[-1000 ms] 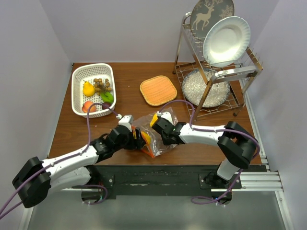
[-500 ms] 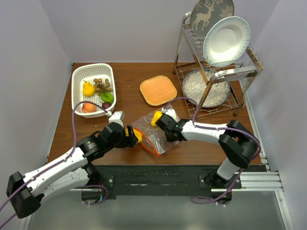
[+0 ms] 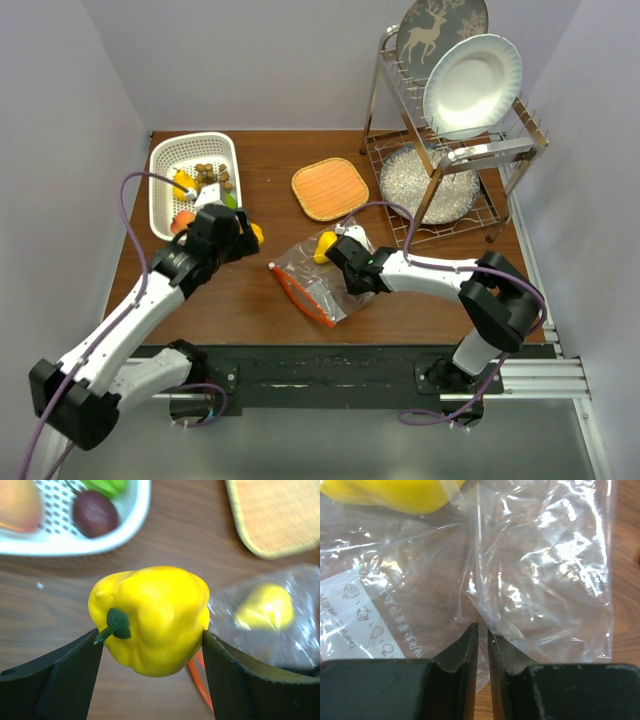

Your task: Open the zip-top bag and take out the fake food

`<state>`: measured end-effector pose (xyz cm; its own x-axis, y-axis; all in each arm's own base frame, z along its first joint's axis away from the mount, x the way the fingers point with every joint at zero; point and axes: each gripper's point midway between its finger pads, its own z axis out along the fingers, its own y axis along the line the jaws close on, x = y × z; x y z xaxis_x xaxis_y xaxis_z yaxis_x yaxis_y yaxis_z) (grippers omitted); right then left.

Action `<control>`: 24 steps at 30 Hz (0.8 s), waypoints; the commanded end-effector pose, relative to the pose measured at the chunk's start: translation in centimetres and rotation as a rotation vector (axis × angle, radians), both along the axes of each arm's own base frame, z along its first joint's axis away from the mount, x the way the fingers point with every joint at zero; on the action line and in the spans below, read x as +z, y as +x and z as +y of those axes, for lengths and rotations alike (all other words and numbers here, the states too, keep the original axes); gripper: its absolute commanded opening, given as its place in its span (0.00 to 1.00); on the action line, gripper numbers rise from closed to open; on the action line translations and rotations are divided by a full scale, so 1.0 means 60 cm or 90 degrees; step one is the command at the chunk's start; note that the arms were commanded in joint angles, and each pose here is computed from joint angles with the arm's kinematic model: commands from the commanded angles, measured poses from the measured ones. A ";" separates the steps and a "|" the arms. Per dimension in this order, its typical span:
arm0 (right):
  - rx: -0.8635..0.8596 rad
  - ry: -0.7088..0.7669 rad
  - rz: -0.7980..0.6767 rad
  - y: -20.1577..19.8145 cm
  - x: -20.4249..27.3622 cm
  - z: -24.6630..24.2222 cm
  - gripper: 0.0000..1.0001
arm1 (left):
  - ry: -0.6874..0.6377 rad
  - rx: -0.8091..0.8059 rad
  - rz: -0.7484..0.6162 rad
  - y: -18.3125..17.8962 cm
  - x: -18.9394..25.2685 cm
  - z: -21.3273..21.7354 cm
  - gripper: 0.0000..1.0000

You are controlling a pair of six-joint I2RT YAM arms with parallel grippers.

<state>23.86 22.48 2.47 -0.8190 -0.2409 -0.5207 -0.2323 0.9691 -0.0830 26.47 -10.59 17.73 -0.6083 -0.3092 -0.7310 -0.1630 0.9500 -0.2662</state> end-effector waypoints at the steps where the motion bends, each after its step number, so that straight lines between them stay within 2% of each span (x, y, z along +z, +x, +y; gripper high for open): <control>1: 0.017 0.036 -0.016 0.009 0.023 0.019 0.17 | -0.008 0.053 -0.054 0.107 0.033 0.057 0.30; 3: 0.021 0.037 -0.017 0.009 0.024 0.020 0.17 | -0.032 0.059 -0.060 0.137 0.035 0.071 0.31; 8: 0.029 0.049 -0.018 0.008 0.034 0.025 0.16 | -0.011 0.134 -0.035 0.206 0.000 0.137 0.37; 10: 0.031 0.058 -0.021 0.008 0.040 0.027 0.16 | 0.000 0.153 -0.017 0.218 -0.023 0.160 0.53; 12: 0.031 0.063 -0.022 0.007 0.042 0.028 0.17 | 0.007 0.157 -0.013 0.225 -0.031 0.171 0.79; 15: 0.035 0.071 -0.026 0.006 0.050 0.030 0.24 | 0.018 0.161 -0.014 0.231 -0.028 0.184 0.95; 18: 0.043 0.079 -0.031 0.007 0.063 0.033 0.44 | 0.020 0.147 -0.032 0.235 -0.004 0.183 1.00; 22: 0.043 0.083 -0.049 0.009 0.091 0.028 0.58 | 0.028 0.133 -0.038 0.217 0.014 0.182 1.00; 24: 0.043 0.088 -0.071 0.016 0.115 0.029 0.66 | 0.012 0.113 -0.047 0.201 0.024 0.170 0.93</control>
